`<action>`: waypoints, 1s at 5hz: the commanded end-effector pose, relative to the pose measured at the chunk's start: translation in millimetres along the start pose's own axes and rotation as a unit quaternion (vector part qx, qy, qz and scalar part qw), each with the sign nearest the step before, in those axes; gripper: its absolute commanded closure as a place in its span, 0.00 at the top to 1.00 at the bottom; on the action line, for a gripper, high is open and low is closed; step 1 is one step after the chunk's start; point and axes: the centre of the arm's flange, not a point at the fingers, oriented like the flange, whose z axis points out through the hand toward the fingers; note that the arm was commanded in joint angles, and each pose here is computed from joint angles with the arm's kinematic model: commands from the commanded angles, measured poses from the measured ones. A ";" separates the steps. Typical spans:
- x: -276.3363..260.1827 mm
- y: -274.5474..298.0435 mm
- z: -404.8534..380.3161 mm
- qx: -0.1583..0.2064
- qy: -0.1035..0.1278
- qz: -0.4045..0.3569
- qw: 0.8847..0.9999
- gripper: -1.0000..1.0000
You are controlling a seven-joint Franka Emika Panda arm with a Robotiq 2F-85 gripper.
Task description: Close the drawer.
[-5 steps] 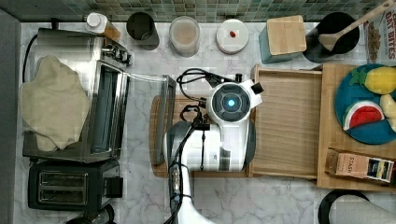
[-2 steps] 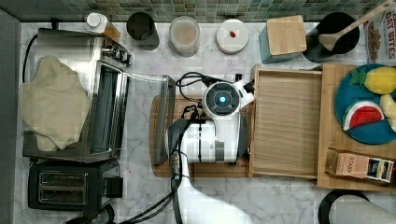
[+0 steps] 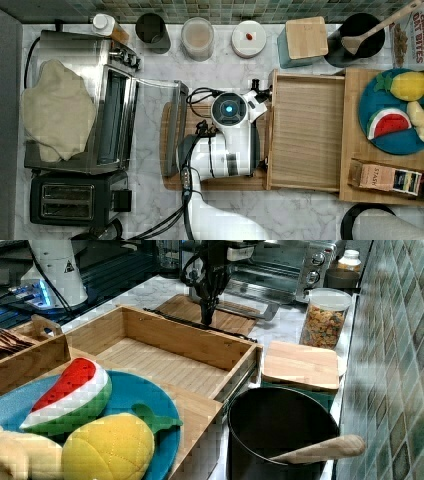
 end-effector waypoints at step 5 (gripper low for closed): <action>5.5 200.1 -7.0 -0.022 0.070 -0.067 0.995 0.00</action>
